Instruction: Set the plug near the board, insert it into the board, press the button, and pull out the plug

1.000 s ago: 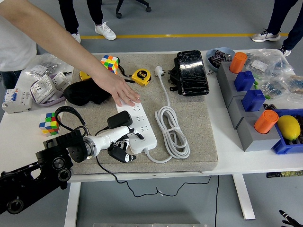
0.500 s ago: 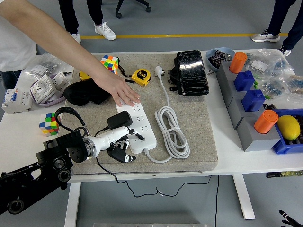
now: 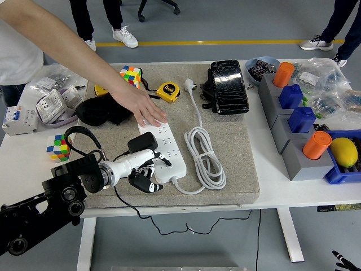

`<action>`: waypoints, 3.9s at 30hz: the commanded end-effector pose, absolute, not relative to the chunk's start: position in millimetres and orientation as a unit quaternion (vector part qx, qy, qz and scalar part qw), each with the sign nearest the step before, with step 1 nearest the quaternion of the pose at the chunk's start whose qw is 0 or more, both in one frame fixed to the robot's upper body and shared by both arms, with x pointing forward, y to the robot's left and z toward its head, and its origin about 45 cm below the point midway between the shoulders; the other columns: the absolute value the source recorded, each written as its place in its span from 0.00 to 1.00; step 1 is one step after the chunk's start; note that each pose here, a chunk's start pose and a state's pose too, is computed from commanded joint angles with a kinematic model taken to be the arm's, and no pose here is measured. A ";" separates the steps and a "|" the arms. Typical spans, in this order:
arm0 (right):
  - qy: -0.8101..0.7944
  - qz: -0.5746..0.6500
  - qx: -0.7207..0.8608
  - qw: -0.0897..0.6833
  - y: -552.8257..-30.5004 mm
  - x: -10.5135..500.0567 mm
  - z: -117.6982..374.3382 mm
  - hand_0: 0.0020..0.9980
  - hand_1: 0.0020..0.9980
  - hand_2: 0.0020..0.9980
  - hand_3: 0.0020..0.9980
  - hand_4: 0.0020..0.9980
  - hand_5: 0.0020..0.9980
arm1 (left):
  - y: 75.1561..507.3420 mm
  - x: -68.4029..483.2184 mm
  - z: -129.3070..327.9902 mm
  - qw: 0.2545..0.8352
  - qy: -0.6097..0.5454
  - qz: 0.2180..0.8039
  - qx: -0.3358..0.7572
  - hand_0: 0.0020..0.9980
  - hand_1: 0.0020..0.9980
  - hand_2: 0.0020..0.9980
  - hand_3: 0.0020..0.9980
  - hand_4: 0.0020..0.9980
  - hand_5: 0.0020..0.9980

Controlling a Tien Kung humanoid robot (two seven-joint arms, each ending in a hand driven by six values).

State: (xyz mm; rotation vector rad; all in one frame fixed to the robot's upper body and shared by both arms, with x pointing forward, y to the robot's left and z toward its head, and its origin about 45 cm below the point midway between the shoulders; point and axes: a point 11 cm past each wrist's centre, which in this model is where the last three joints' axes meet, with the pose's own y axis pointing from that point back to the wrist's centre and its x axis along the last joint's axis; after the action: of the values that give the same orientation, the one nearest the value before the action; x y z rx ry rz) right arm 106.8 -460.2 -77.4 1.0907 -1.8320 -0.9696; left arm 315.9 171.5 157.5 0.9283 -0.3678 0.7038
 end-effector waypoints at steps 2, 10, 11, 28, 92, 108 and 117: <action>-0.720 -0.381 0.429 0.389 -459.8 107.0 -77.6 0.57 0.64 0.60 0.55 0.96 0.53 | 171.4 315.8 157.9 0.820 -0.172 0.331 0.434 0.06 0.09 0.15 0.78 0.76 0.00; -0.720 -0.381 0.430 0.389 -459.9 108.2 -77.2 0.57 0.64 0.61 0.55 0.96 0.53 | 171.5 316.7 159.7 0.821 -0.173 0.336 0.428 0.06 0.09 0.15 0.78 0.76 0.00; -0.720 -0.380 0.430 0.389 -459.9 108.4 -77.1 0.57 0.64 0.61 0.55 0.96 0.53 | 171.5 316.9 160.1 0.822 -0.174 0.337 0.426 0.06 0.09 0.15 0.78 0.76 0.00; -0.719 -0.378 0.432 0.392 -460.8 109.5 -76.4 0.57 0.64 0.61 0.55 0.96 0.53 | 168.3 323.1 172.2 0.844 -0.183 0.415 0.285 0.16 0.12 0.29 0.64 0.72 0.03; -0.721 -0.382 0.430 0.388 -459.2 107.6 -77.6 0.57 0.64 0.61 0.55 0.96 0.53 | 211.1 351.8 148.4 0.720 -0.336 0.504 0.338 0.66 0.66 0.68 0.73 1.00 0.36; -0.720 -0.381 0.432 0.389 -458.6 109.0 -77.4 0.57 0.64 0.61 0.55 0.96 0.53 | 220.8 359.7 141.4 0.699 -0.344 0.511 0.364 0.64 0.64 0.67 0.72 1.00 0.35; -0.720 -0.378 0.432 0.389 -460.2 110.8 -76.3 0.57 0.64 0.61 0.55 0.96 0.53 | 223.3 362.4 138.7 0.694 -0.345 0.507 0.377 0.56 0.58 0.58 0.62 1.00 0.33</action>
State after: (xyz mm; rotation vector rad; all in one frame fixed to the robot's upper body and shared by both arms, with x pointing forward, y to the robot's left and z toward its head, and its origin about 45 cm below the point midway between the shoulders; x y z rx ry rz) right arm 110.8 -460.2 -76.3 1.0990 -1.8316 -0.9622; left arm 362.4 223.3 138.7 0.8427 -0.7693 1.1323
